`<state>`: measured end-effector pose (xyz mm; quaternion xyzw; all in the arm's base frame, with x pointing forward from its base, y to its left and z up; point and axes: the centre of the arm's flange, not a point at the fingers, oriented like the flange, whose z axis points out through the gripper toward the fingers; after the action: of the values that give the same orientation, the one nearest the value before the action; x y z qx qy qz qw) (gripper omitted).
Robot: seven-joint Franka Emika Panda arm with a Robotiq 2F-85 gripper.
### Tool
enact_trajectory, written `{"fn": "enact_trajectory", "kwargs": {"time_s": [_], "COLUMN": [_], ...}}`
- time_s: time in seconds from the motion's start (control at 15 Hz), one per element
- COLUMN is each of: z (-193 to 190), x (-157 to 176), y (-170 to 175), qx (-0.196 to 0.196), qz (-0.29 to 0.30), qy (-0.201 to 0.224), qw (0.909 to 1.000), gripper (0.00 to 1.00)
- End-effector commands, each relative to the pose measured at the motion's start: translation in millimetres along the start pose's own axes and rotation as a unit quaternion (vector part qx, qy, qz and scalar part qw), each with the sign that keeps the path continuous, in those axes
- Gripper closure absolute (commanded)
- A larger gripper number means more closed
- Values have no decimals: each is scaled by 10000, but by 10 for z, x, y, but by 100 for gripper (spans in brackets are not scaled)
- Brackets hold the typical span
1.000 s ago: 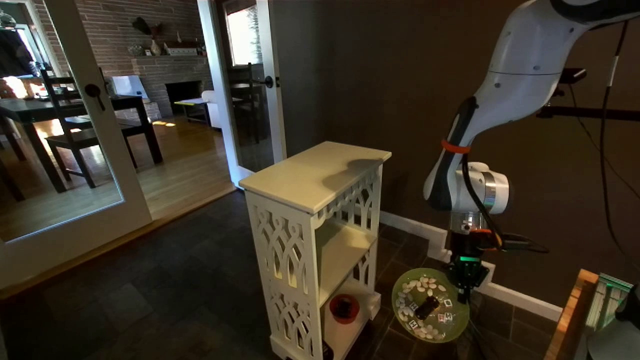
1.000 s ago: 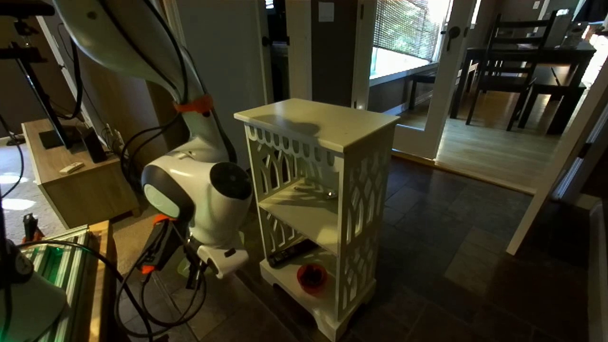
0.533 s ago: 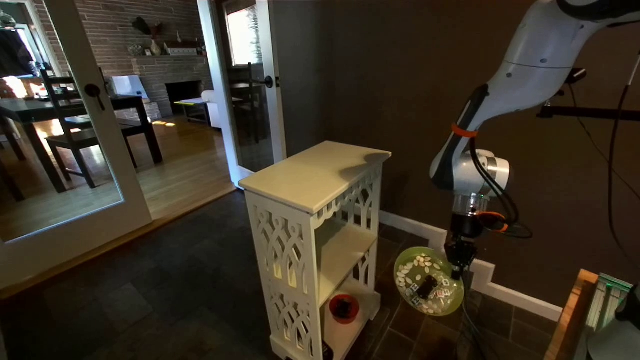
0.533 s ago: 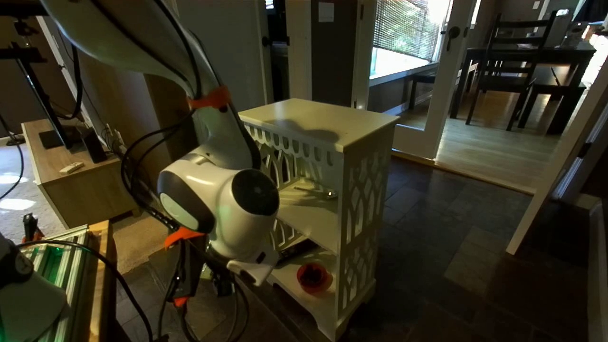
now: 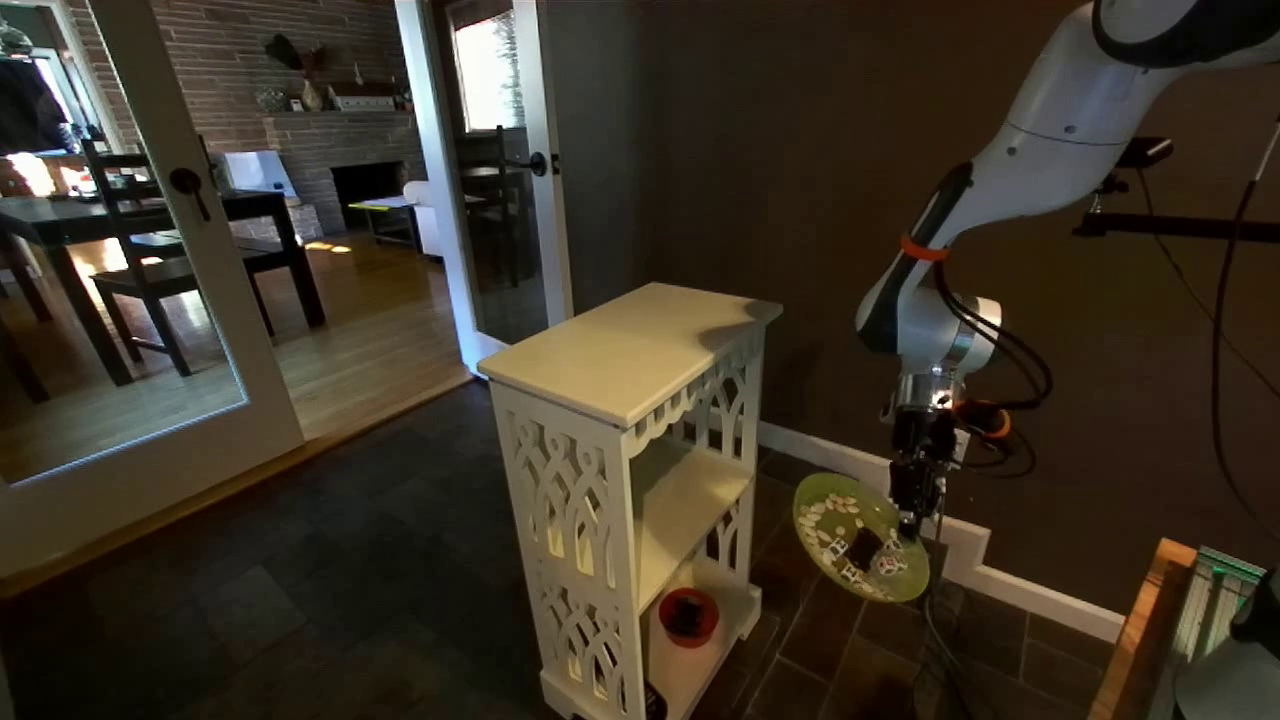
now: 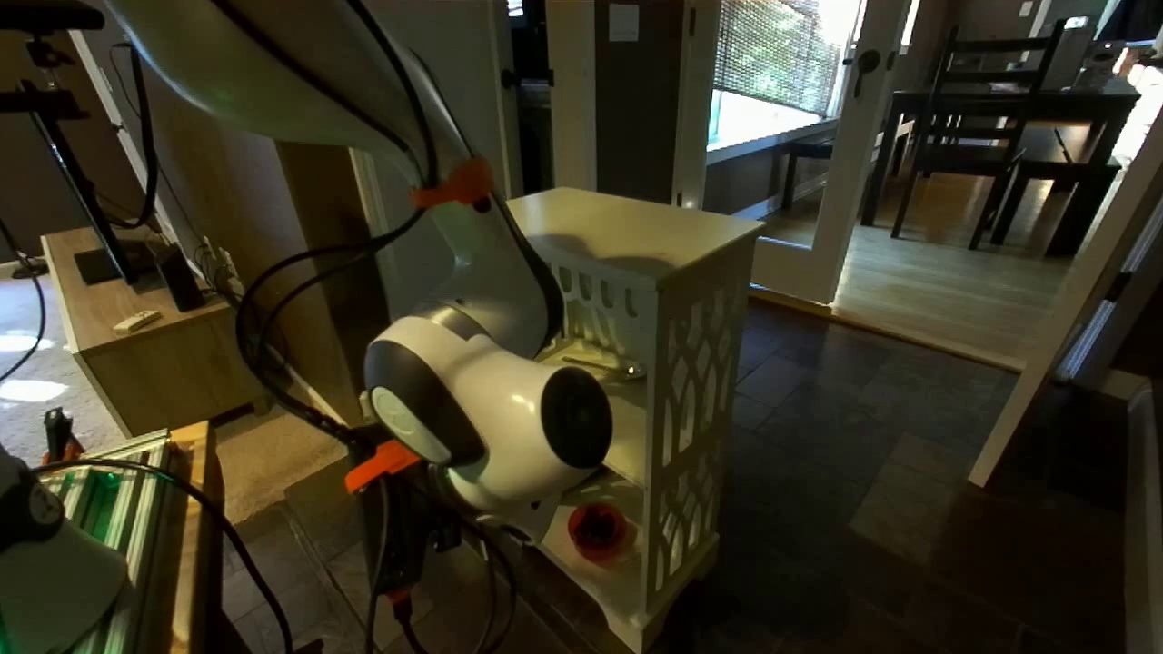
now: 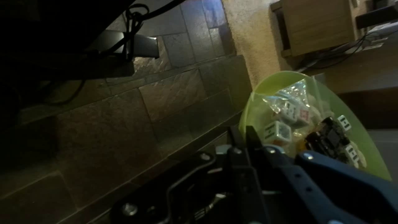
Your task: Put the yellow plate on top of the shelf.
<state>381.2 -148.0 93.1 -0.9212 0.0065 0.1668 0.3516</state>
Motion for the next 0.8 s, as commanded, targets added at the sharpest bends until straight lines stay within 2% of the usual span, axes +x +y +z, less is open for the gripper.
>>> {"fn": "enact_trajectory", "kwargs": {"time_s": [0.0, 0.2, 0.33, 0.53, 0.73], "z": [-81, -162, -250, -418, -586], "x": [-1, -153, -298, -494, -667], "y": [-149, -327, -431, -603, -822], "qx": [461, 814, 931, 996, 928], "qz": [95, 463, 978, 1753, 2278], "qy": [-593, -1071, -1244, -1197, -1103], "qw": [9971, 9898, 9830, 9721, 9630], "gripper": [98, 98, 98, 98, 98]}}
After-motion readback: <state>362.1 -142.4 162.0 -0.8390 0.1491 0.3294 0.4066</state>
